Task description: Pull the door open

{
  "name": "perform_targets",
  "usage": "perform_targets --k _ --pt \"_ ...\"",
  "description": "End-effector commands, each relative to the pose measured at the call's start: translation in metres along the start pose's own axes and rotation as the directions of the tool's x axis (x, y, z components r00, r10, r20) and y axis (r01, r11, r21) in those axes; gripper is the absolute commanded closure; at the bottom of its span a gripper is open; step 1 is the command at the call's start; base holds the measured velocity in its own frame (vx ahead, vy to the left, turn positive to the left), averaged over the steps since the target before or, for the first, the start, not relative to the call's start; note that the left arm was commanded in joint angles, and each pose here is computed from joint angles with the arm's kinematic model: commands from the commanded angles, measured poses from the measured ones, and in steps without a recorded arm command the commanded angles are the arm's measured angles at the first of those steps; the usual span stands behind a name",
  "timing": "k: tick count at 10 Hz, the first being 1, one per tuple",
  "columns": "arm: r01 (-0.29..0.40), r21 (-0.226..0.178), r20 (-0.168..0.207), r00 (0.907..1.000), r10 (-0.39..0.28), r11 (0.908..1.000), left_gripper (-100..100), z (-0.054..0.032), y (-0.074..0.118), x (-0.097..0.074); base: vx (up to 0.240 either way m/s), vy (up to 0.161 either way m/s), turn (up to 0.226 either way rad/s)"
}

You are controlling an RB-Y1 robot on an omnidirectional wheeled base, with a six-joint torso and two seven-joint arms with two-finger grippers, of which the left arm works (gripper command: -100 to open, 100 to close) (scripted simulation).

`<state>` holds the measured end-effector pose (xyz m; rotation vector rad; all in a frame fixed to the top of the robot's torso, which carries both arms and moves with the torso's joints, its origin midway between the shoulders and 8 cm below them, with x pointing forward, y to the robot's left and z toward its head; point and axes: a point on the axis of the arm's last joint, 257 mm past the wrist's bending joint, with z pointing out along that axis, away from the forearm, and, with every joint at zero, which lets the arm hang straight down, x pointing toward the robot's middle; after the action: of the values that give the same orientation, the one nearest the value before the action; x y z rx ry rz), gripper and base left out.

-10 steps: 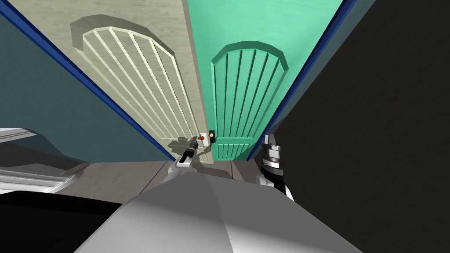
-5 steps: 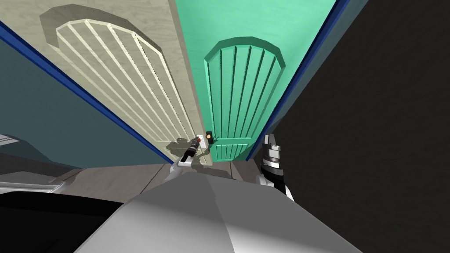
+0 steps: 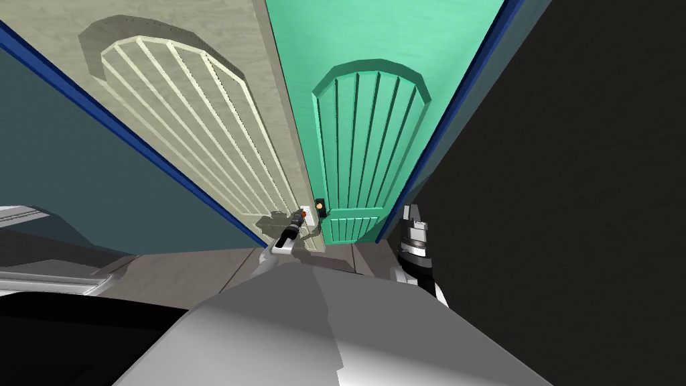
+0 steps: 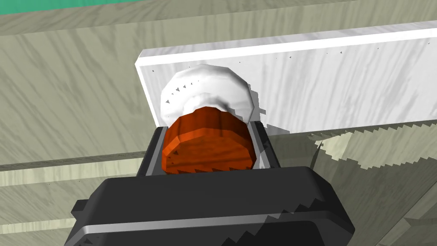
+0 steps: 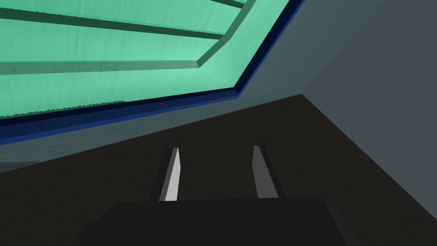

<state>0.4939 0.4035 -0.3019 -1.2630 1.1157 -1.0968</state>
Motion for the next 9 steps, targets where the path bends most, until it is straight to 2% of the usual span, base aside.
perform_targets --k 1,2,3,5,6,9 --pt "-0.01 -0.031 0.02 0.9997 0.01 0.9995 100 -0.0114 0.011 -0.02 -0.189 0.03 0.005" --pt "-0.01 -0.031 0.02 0.9997 0.01 0.9995 100 -0.0114 0.011 -0.02 -0.133 0.015 0.025" --pt "-0.013 -0.036 0.017 0.9998 0.013 0.9993 100 -0.0148 0.013 -0.024 -0.181 0.065 0.01" --pt "-0.013 -0.035 -0.001 0.9999 0.013 0.9993 100 -0.0166 0.012 -0.021 -0.208 0.101 -0.062" --pt "-0.012 -0.027 -0.016 0.9998 0.011 0.9996 -100 -0.0162 0.009 -0.013 -0.213 0.059 -0.093" --pt "-0.002 -0.012 -0.072 0.9974 0.001 0.9999 -100 -0.019 0.001 0.008 -0.212 0.027 -0.068"
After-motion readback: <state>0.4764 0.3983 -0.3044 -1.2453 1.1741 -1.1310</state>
